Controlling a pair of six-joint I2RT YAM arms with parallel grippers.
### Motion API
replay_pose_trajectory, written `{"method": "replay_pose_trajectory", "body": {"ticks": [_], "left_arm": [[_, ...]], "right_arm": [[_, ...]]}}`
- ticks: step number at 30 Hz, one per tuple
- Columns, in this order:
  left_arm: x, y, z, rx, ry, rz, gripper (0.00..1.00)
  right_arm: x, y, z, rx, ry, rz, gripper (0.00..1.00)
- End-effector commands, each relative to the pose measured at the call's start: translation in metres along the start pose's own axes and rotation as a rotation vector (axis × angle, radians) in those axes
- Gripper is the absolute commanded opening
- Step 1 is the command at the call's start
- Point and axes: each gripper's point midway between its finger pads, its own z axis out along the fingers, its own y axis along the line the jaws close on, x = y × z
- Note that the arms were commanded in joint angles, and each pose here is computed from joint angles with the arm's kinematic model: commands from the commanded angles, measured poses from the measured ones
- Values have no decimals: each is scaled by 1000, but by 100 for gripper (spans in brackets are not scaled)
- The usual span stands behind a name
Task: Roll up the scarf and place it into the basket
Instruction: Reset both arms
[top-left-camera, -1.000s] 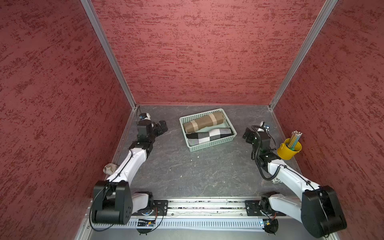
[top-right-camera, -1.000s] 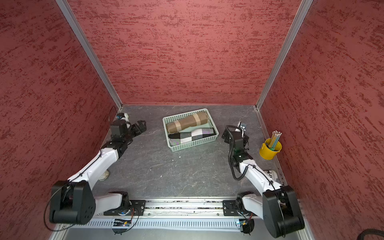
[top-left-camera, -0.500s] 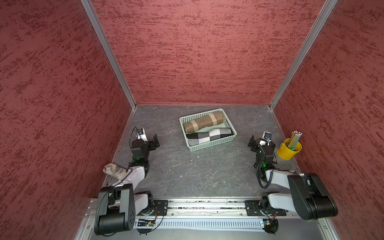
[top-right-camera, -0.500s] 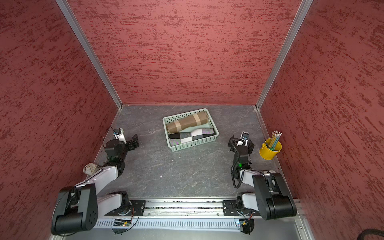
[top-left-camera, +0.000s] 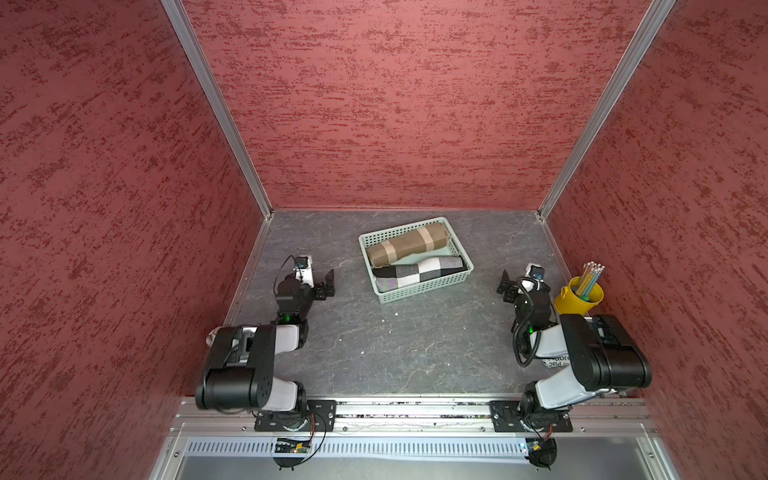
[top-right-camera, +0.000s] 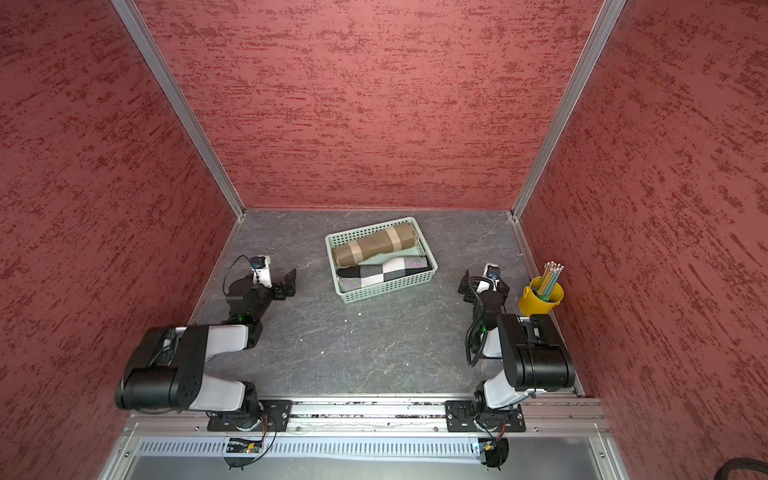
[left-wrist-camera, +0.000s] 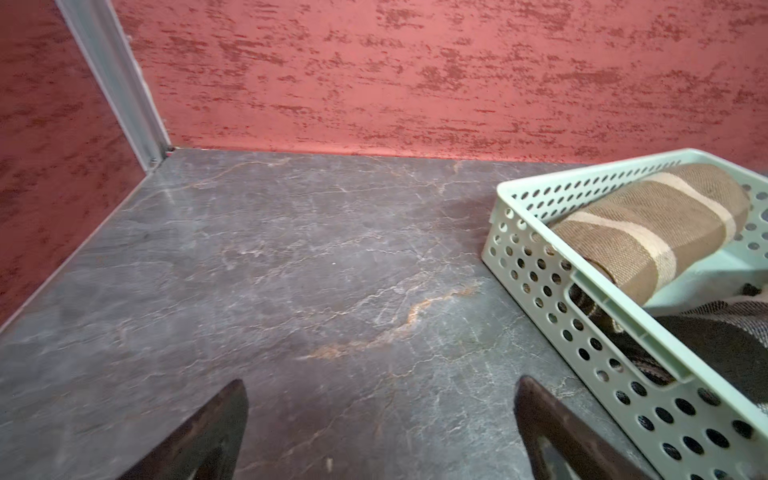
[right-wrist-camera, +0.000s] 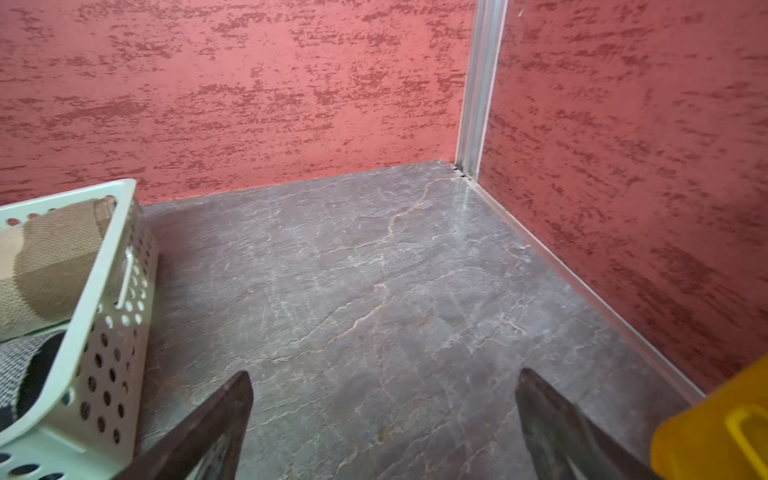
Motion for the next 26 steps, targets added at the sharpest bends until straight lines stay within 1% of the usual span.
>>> {"method": "replay_pose_trajectory", "body": {"ticks": [1,3,4,5,6,15,26], "left_arm": [[-22,14,10,-12,-52,-29,99],[-20,17,10,-38,-36,-31,99],[-21,16,10,-39,-47,-27,100],[-19,17,10,-42,-31,-29,99],[-20,16,10,-40,-45,-27,99],[-20,14,10,-67,-44,-2,100],[-20,14,10,-68,-43,-4,99]], "right_arm": [[-19,15,11,-100,-31,13,99],[-18,16,11,-107,-26,12,99],[-18,15,11,-105,-25,9,99],[-18,15,12,-104,-26,9,99],[-18,15,12,-103,-25,8,99],[-18,14,10,-99,-32,9,99],[-19,14,10,-99,-35,9,99]]}}
